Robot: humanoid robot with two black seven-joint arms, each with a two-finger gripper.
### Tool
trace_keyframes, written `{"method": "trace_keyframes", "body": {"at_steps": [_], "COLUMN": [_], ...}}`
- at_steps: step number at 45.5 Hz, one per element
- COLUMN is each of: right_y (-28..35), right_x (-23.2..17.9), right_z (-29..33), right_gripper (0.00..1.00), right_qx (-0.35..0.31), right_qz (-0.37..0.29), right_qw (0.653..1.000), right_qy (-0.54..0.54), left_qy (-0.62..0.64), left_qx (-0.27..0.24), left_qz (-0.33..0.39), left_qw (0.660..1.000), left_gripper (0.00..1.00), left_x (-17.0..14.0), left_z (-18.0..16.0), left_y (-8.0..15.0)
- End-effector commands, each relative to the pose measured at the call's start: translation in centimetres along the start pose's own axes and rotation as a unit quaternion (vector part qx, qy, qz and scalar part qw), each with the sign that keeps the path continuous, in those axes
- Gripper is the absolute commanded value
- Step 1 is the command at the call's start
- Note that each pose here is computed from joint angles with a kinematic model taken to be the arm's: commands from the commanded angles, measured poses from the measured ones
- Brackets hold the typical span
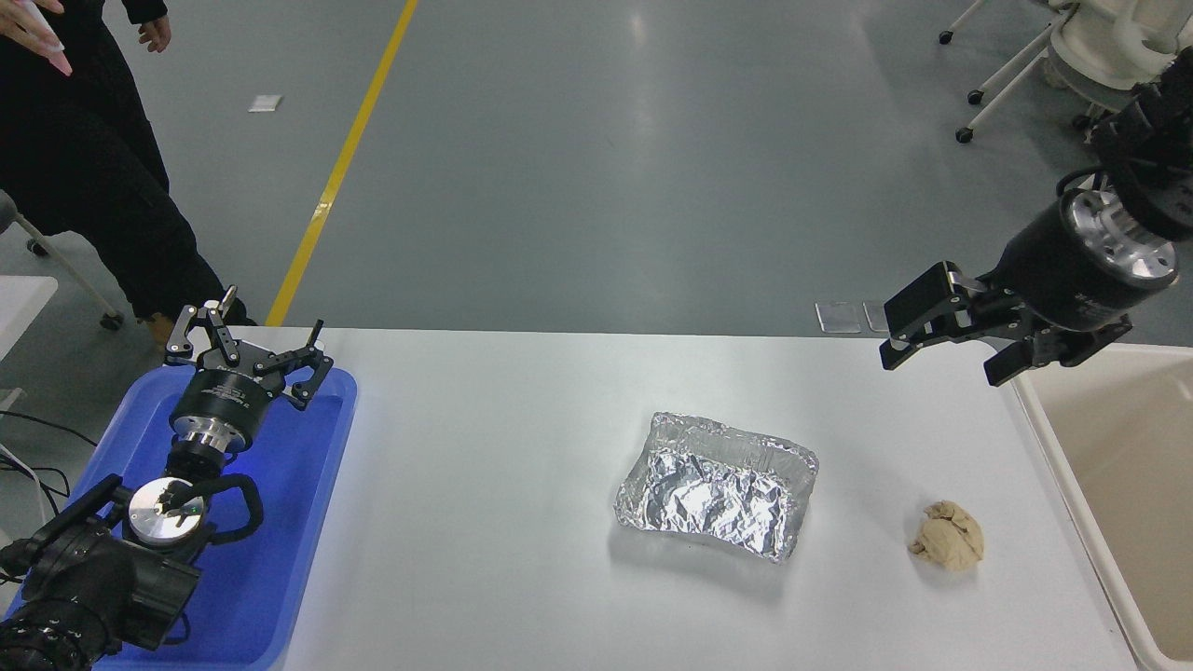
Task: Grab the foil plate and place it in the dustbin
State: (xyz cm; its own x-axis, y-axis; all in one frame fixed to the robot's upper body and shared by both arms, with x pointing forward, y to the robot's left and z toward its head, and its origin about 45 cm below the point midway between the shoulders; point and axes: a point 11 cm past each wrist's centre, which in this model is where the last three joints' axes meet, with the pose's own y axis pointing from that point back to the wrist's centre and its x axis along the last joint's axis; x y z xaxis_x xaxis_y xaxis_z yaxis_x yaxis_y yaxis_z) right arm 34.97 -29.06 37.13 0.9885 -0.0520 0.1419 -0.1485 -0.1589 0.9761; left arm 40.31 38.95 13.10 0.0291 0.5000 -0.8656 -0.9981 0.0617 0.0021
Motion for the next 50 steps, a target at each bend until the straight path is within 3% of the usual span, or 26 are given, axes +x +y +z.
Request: {"method": "trace_keyframes", "body": {"at_steps": [1,30,50], "right_y": [-0.3,-0.8,-0.4], "right_x": [-0.1,-0.1,2.0], "right_z": [0.1,0.6,1.5], "right_gripper": [1.00,1.00,1.00], "right_qx": [-0.001,-0.007,-0.012], "right_qz": [-0.004,-0.009,0.022], "right_qw": [1.000,1.000,1.000], "right_qy": [0.001,-0.002,-0.012], "left_qy": [0.001,0.001,0.001], "left_qx": [-0.001,-0.001,-0.001], "left_qz": [-0.001,0.000,0.000], "left_qw": [1.000,1.000,1.000], "left_gripper": [1.00,1.00,1.00], "left_x": [0.0,0.0,0.0], "left_z": [0.0,0.0,0.0], "left_y": [0.0,0.0,0.0]}}
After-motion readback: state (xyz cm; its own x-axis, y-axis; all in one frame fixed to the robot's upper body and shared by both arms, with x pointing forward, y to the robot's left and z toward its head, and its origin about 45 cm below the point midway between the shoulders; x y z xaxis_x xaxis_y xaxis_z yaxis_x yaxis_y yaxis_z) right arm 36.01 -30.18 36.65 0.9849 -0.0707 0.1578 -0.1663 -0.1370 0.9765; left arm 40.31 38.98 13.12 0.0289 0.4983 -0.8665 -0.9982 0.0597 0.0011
